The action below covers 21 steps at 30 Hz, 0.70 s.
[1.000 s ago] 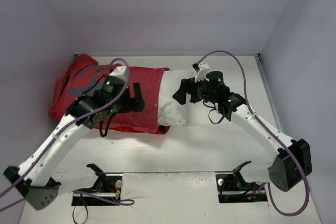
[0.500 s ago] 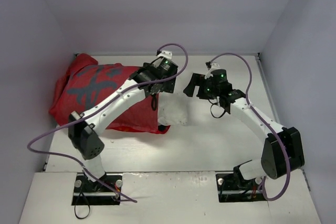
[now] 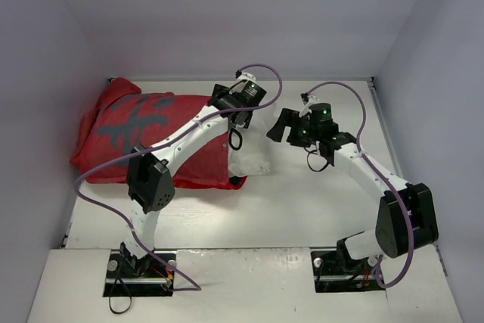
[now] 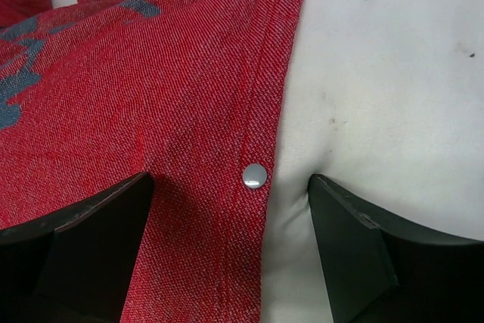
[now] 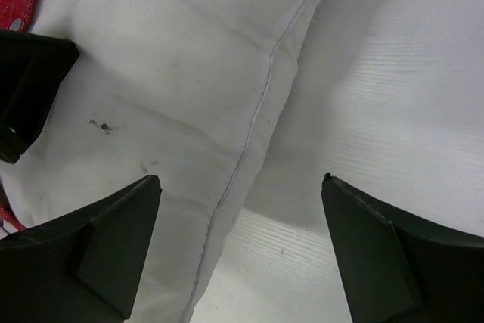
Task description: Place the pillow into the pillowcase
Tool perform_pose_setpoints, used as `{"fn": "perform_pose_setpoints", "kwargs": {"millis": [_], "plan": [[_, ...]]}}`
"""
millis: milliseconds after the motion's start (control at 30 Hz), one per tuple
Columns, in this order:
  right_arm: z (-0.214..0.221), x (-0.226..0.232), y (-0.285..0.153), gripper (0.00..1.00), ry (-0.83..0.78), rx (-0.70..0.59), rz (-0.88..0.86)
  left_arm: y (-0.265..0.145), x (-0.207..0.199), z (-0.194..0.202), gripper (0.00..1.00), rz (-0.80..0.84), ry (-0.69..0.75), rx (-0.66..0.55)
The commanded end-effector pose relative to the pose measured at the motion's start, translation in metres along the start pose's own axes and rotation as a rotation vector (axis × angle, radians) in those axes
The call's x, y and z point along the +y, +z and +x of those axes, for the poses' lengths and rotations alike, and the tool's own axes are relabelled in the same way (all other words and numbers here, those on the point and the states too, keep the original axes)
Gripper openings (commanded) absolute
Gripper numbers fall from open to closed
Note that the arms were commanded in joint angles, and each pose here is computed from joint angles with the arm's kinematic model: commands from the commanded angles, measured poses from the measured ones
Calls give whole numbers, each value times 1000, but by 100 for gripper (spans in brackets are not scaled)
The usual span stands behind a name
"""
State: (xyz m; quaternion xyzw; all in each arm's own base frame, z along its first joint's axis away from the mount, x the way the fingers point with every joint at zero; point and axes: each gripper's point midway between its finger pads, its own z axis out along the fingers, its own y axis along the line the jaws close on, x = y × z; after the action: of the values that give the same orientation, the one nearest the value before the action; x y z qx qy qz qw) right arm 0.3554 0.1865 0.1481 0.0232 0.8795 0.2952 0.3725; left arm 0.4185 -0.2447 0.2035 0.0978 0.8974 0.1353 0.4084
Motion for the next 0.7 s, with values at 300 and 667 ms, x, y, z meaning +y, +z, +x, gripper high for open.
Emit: {"fn": "perform_pose_setpoints", "kwargs": {"millis": [300, 667], "plan": [[-27, 27, 26, 83, -4, -43, -134, 10, 61, -20, 34, -119, -15, -18], [-32, 54, 55, 85, -29, -21, -244, -6, 77, -17, 0, -128, 8, -25]]}}
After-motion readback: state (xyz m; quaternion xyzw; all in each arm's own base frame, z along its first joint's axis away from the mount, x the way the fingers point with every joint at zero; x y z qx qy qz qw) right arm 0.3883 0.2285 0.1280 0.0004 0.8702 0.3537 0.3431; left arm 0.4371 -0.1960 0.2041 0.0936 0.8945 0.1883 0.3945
